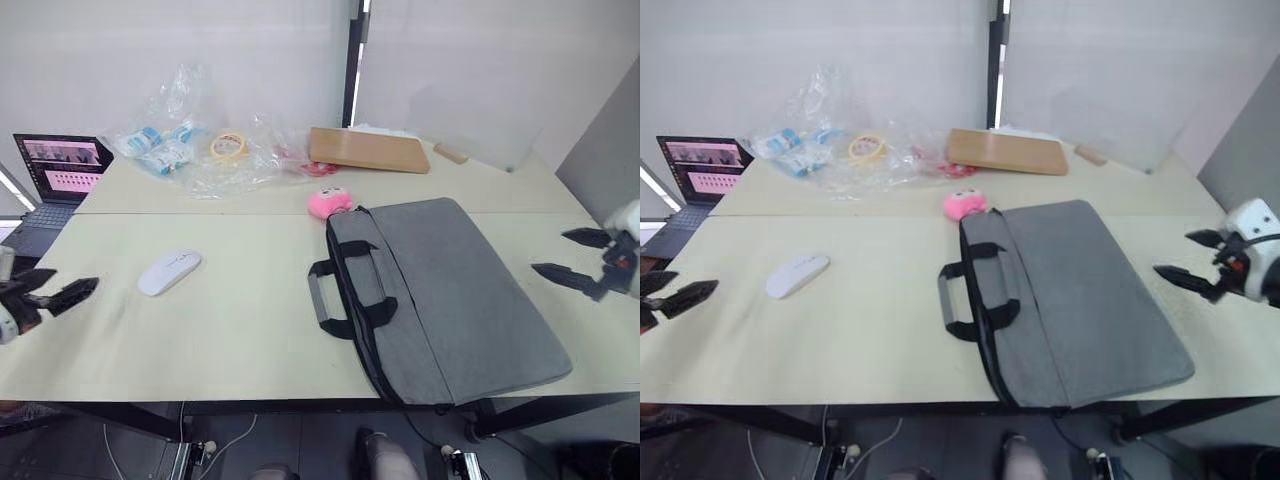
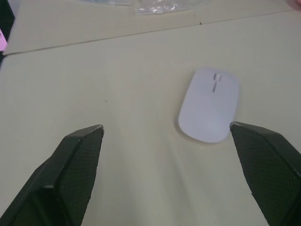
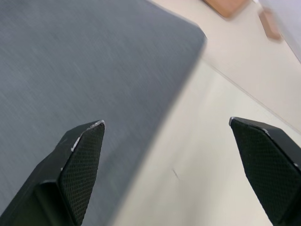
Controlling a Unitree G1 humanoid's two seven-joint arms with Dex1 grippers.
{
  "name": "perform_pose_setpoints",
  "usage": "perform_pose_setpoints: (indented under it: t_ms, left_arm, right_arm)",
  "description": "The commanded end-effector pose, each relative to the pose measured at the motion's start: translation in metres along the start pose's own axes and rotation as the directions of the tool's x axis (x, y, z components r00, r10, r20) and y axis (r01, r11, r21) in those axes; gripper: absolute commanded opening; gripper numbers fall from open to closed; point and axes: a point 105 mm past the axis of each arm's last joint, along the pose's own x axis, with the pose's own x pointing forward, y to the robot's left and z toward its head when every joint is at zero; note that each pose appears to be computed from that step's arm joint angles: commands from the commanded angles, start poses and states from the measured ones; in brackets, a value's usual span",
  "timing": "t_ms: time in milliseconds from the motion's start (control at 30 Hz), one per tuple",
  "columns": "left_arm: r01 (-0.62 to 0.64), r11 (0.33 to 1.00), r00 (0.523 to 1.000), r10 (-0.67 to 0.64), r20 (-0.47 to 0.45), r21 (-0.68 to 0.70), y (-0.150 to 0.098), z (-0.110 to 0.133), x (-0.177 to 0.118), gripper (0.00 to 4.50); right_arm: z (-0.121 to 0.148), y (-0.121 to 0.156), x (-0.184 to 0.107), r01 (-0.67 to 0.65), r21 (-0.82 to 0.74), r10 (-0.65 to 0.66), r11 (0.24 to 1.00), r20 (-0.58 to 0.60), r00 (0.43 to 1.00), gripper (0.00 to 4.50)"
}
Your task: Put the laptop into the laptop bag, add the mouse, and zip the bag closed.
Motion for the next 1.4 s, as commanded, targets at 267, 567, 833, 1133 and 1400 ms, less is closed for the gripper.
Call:
perform_pose_setpoints:
  t_ms: [267,567,833,1133,1400]
  left_arm:
    - [-0.017,0.999,0.999,0.019,-0.033,0.046,0.047,0.005,-0.027,4.50]
    - [0.004,1.000,0.999,-0.004,-0.047,-0.001,0.048,-0.001,-0.026,4.50]
    - [-0.072,0.996,0.997,0.073,0.024,-0.060,0.055,-0.008,-0.026,4.50]
    - [-0.119,0.984,0.988,0.130,0.086,-0.129,0.057,-0.019,-0.026,4.50]
    - [-0.112,0.991,0.992,0.116,0.056,-0.080,0.049,-0.029,-0.030,4.50]
  right_arm:
    - [-0.009,-0.039,-0.039,0.102,-0.036,-0.105,0.994,-0.076,0.992,4.45]
    - [-0.002,-0.032,-0.030,0.016,-0.035,-0.017,0.999,-0.028,0.999,4.45]
    - [0.071,0.029,0.016,-0.293,-0.118,0.315,0.949,0.277,0.908,4.45]
    - [0.163,0.148,0.018,-0.578,-0.243,0.608,0.779,0.513,0.605,4.45]
    - [0.182,0.175,0.016,-0.614,-0.260,0.636,0.746,0.552,0.539,4.45]
